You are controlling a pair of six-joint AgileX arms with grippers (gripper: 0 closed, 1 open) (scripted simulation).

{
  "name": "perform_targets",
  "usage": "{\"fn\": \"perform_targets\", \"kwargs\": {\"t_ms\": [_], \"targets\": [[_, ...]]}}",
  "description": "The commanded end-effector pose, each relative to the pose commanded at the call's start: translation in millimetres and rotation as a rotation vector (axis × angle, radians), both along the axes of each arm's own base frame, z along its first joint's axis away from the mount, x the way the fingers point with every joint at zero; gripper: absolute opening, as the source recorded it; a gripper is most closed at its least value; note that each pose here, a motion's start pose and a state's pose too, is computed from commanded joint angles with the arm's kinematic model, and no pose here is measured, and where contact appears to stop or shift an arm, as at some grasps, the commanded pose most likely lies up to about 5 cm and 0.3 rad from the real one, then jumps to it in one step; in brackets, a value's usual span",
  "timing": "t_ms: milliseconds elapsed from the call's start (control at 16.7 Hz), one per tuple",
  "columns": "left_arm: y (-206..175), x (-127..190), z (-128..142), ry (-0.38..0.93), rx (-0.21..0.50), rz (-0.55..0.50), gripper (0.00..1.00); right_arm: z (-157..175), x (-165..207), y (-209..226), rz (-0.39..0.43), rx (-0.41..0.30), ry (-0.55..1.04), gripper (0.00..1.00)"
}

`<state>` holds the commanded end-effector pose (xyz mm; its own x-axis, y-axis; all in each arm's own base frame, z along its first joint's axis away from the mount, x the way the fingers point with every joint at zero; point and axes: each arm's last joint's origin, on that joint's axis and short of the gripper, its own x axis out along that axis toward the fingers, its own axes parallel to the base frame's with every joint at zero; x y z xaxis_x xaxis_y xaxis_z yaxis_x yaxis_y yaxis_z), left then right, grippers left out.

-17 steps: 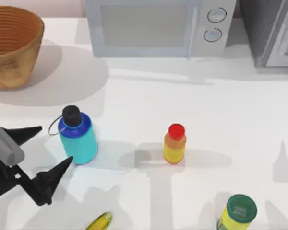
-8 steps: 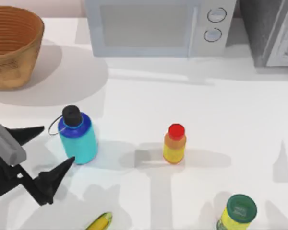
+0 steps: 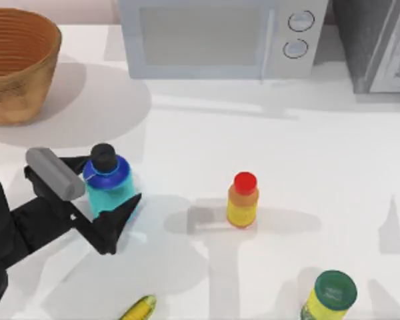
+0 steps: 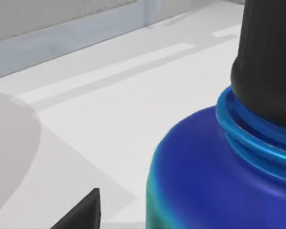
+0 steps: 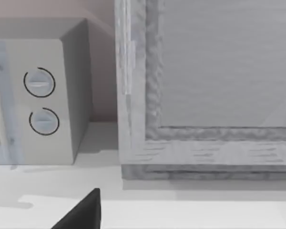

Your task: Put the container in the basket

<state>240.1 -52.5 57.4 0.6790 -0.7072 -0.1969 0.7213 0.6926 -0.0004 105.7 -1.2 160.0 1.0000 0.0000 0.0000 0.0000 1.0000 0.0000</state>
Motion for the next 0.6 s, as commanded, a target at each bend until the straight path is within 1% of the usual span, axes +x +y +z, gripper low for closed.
{"fn": "perform_targets", "kwargs": {"t_ms": [240, 600], "targets": [[-1.5, 1.1, -0.6, 0.0, 0.0, 0.0, 1.0, 0.0, 0.0, 0.0, 0.0, 0.0, 0.0, 1.0], [-1.5, 1.1, -0.6, 0.0, 0.0, 0.0, 0.55, 0.0, 0.0, 0.0, 0.0, 0.0, 0.0, 1.0]]}}
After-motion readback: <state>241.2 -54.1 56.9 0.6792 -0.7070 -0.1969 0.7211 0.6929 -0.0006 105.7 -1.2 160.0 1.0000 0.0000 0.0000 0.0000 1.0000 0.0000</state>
